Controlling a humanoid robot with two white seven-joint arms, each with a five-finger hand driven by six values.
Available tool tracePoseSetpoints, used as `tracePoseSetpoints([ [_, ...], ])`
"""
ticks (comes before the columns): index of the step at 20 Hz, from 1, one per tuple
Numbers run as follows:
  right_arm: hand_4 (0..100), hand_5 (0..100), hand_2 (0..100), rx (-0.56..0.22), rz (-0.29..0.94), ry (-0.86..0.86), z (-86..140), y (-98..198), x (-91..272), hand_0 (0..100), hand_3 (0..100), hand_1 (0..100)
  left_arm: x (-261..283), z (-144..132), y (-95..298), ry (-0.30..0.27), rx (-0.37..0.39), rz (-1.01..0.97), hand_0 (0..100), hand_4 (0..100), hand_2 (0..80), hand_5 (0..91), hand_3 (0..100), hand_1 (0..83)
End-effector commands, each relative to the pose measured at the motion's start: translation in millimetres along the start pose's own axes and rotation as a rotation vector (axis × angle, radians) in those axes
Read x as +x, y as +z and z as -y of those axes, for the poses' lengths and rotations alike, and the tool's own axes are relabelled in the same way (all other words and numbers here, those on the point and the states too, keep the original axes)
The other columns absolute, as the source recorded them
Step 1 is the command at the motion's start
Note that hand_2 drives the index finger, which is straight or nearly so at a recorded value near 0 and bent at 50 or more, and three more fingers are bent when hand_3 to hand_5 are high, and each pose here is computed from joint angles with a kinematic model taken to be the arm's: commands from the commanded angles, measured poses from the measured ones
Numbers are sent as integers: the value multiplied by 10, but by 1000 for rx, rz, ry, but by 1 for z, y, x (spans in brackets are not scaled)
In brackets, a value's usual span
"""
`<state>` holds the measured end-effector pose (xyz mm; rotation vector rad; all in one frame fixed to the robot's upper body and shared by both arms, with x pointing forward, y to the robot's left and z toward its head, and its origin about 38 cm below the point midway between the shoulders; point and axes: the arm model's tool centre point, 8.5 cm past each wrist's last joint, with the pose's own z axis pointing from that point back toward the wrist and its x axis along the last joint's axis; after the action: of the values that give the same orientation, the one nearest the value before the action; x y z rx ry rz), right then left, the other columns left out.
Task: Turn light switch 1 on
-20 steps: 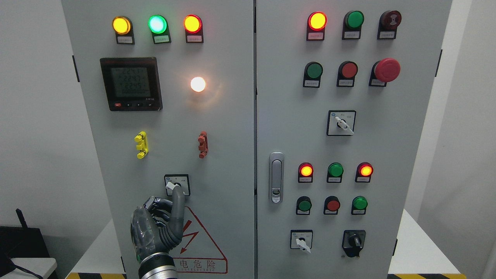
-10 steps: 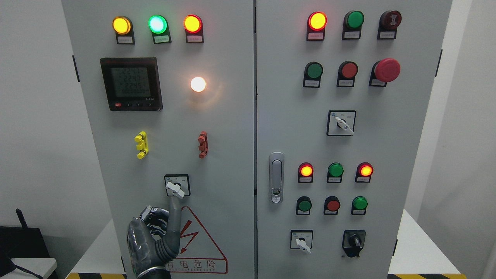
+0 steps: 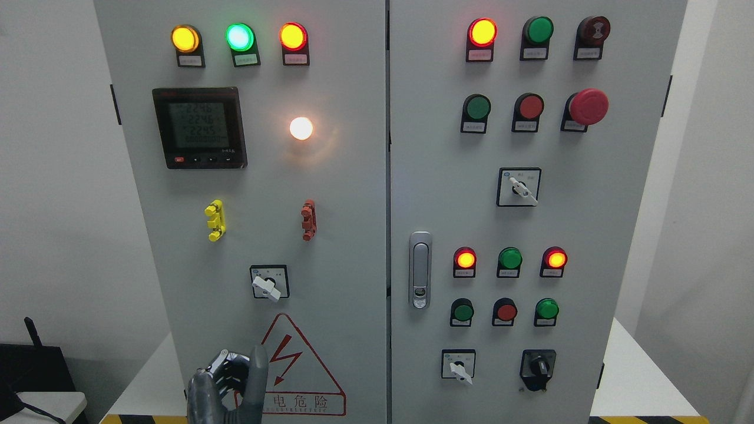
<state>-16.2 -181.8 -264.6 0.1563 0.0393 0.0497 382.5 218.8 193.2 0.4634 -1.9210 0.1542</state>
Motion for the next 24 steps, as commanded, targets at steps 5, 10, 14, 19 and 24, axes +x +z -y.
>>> tracePoseSetpoints([
  [5, 0, 0, 0, 1, 1, -17, 0, 0, 0, 120, 0, 389, -107, -126, 63, -129, 99, -222, 185, 753, 446, 468, 720, 205],
  [10, 0, 0, 0, 1, 1, -17, 0, 0, 0, 120, 0, 389, -165, -184, 110, -170, 201, -424, 235, 593, 328, 275, 551, 116],
  [14, 0, 0, 0, 1, 1, -17, 0, 0, 0, 120, 0, 389, -199, -224, 160, -208, 263, -541, 302, 507, 245, 196, 448, 79],
  [19, 0, 0, 0, 1, 1, -17, 0, 0, 0, 120, 0, 389, -242, -251, 231, -248, 296, -756, 325, 491, 226, 168, 427, 86],
  [24, 0, 0, 0, 1, 2, -18, 0, 0, 0, 120, 0, 389, -272, -262, 313, -271, 292, -939, 364, 439, 210, 119, 366, 69],
])
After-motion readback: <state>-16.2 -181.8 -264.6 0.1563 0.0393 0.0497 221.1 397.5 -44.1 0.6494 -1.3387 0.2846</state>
